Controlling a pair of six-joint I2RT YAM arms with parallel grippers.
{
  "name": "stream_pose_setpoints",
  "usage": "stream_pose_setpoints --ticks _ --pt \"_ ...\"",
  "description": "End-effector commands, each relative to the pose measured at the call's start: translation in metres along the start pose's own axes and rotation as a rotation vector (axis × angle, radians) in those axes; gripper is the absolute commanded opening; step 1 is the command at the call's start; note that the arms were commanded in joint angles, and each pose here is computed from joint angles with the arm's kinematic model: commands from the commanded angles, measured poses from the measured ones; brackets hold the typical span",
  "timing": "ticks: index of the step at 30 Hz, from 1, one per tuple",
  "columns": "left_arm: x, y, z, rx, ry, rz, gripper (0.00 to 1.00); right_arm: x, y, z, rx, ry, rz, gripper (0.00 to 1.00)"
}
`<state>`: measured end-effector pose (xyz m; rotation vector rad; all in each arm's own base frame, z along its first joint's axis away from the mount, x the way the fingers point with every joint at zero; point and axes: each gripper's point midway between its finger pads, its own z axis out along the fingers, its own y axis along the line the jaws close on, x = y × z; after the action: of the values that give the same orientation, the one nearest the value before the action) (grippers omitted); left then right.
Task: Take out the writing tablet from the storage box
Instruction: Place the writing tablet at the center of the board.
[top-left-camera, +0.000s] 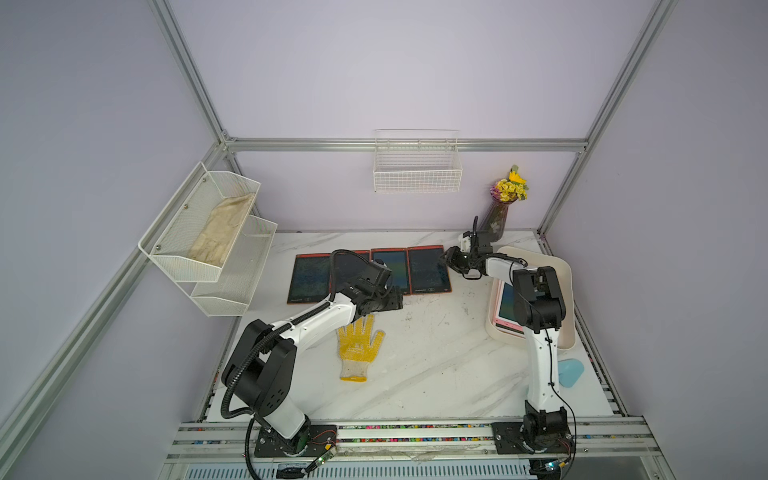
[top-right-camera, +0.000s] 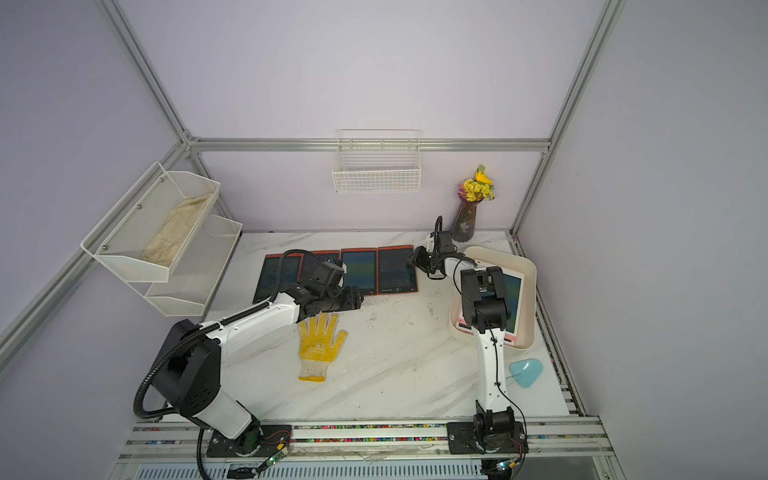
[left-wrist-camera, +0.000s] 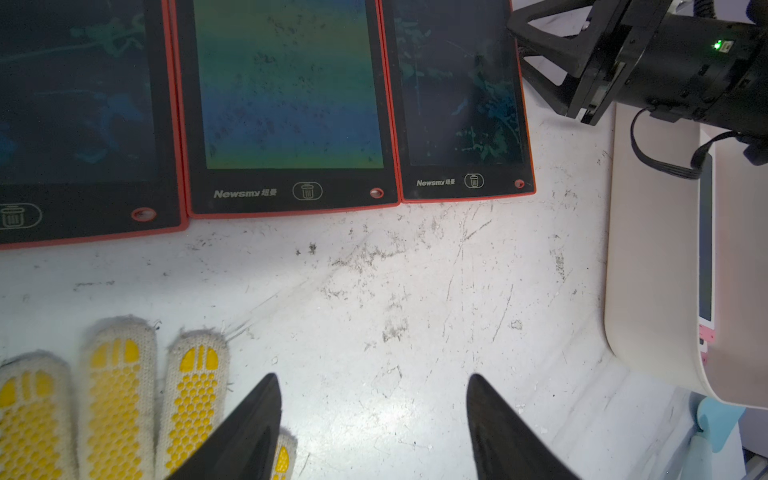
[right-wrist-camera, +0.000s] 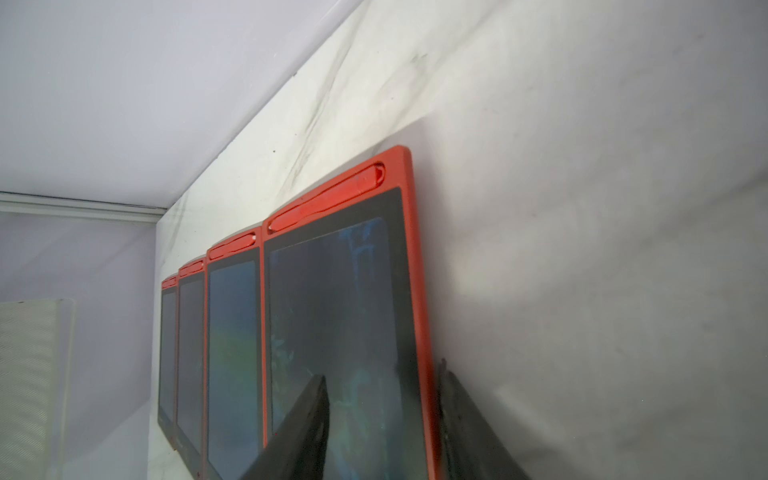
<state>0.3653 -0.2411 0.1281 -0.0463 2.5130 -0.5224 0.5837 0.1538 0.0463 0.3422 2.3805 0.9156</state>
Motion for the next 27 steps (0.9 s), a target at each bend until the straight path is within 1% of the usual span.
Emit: stream_pose_setpoints --ticks 1,5,9,15,19,23,27 --pt "-0.043 -0.030 -0.017 0.078 -0.098 -0.009 0.71 -0.016 0.011 -0.028 0.057 -0.068 -0.046 0.46" --pt "-0.043 -0.034 -0.016 0.086 -0.094 -0.005 0.71 -0.027 0.019 -0.048 0.082 -0.112 -0.072 0.46" --pt "-0.041 -0.043 -0.014 0.096 -0.085 0.012 0.71 -0.038 0.035 -0.073 0.074 -0.155 -0.098 0.46" --pt "-0.036 -0.071 -0.012 0.124 -0.073 0.071 0.71 -0.047 0.049 -0.125 0.085 -0.233 -0.117 0.46" --pt "-0.033 -0.103 -0.010 0.163 -0.066 0.115 0.71 -0.048 0.036 -0.166 0.114 -0.287 -0.102 0.46" --pt "-0.027 -0.139 -0.005 0.201 -0.052 0.173 0.72 -0.052 0.008 -0.216 0.155 -0.357 -0.071 0.46" --pt "-0.021 -0.172 0.007 0.225 -0.038 0.214 0.73 -0.054 -0.029 -0.255 0.271 -0.441 -0.018 0.51"
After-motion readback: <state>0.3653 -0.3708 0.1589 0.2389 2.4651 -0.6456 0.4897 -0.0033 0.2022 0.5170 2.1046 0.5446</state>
